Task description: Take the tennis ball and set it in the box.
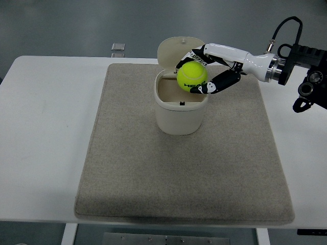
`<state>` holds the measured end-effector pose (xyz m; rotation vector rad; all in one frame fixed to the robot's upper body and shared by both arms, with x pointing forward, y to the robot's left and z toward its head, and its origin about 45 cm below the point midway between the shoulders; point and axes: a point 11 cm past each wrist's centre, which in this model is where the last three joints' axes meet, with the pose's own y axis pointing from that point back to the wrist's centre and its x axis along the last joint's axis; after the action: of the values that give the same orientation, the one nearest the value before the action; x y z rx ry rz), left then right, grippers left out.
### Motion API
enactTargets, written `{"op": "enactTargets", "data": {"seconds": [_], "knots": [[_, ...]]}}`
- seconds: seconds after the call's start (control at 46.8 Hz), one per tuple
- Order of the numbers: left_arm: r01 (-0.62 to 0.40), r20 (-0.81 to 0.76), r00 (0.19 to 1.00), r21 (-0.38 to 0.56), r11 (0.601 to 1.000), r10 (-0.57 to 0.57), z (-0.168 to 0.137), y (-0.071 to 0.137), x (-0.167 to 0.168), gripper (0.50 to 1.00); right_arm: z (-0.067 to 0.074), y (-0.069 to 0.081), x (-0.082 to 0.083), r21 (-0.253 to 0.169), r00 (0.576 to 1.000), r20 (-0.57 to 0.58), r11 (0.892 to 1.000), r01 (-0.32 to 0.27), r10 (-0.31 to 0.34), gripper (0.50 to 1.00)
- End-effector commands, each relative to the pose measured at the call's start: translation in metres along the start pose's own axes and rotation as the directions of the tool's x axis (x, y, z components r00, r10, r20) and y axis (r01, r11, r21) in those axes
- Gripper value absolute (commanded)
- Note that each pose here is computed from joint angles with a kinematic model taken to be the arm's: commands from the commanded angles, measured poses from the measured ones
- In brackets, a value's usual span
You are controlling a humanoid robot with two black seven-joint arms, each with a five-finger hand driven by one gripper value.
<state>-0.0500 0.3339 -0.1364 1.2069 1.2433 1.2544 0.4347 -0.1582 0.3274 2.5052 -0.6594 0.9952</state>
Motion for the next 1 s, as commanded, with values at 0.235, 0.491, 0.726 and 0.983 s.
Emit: {"op": "enactTargets", "data": {"seconds": [0.235,0.491,0.726,0.983], "knots": [[0.000,0.000,1.000,0.000,1.000,0.000,-0.0001,0.0000,0.0000,0.996,0.0035,-0.0014,-0.0078,-0.001,1.000,0.019,1.000,0.007,-0.007,0.713],[0.000,0.000,1.000,0.000,1.000,0.000,-0.0001,0.0000,0.0000,0.996,0.0056,-0.0008,-0.0105,-0.005,1.000,0.025,1.000,0.012,-0.012,0.834],[0.000,0.000,1.000,0.000,1.000,0.000,-0.0001,0.0000,0.0000,0.996,0.0073,0.0001,-0.0119,-0.008,0.999,0.029,1.000,0.014,-0.013,0.858],[0.000,0.001,1.000,0.000,1.000,0.000,-0.0001,0.0000,0.0000,0.996,0.0071,0.0006,-0.0118,-0.007,0.999,0.033,1.000,0.018,-0.018,0.860]]}}
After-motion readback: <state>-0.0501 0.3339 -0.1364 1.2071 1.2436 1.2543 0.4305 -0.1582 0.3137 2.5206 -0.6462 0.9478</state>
